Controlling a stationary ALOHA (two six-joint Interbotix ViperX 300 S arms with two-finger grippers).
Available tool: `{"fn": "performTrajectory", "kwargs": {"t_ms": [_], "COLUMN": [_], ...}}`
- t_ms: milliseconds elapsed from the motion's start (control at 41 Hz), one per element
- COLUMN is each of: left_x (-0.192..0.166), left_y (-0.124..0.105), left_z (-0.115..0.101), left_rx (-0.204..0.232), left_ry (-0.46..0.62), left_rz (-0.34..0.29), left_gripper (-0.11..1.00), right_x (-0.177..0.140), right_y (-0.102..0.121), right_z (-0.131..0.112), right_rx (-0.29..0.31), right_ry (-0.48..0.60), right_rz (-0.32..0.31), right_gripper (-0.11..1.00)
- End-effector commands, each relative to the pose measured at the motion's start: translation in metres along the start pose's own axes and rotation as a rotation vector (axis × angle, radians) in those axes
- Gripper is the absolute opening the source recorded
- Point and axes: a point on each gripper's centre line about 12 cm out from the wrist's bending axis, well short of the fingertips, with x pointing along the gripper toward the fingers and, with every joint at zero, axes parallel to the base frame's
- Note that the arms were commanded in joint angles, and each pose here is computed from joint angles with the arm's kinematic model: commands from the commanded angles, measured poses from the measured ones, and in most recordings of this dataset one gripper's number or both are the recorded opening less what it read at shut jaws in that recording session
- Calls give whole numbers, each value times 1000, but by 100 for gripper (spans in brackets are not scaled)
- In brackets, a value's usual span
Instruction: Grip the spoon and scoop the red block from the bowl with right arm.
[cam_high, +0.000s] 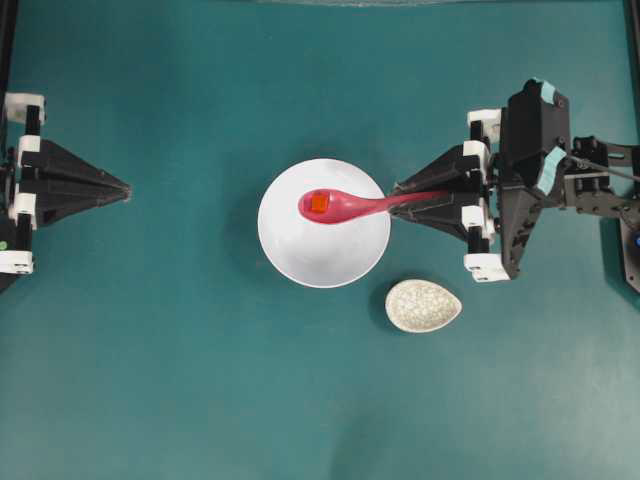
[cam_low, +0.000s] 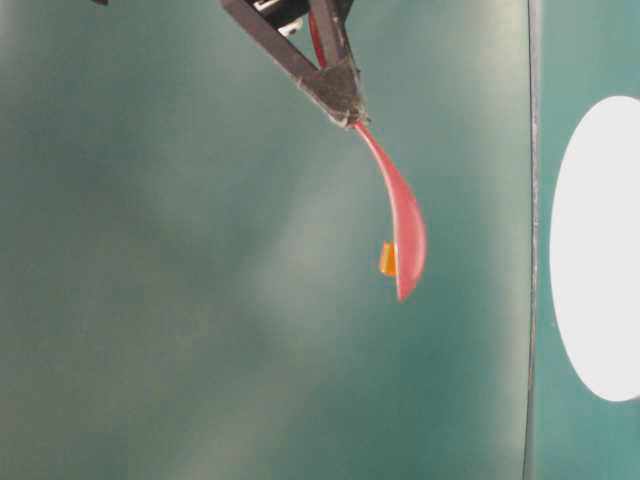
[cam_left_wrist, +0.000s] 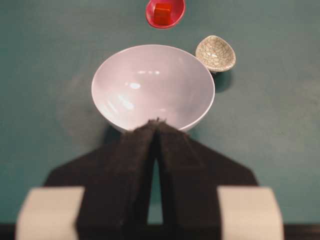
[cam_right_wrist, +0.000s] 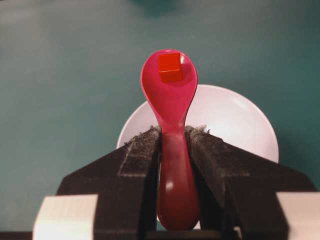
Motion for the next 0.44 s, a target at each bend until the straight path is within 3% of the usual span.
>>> {"fn": "performTrajectory", "kwargs": {"t_ms": [0, 415], "left_x": [0, 0], "left_y": [1, 1], "left_z": [6, 6], "left_rx": [-1, -1], "left_ry": [-9, -2], "left_rz": [3, 5], "left_gripper": [0, 0], "right_x": [-2, -2], "right_y": [3, 2], "right_z": [15, 16], "right_rx": [5, 6], "right_ry": [-43, -47], "right_rz": [10, 5], "right_gripper": [24, 24]}}
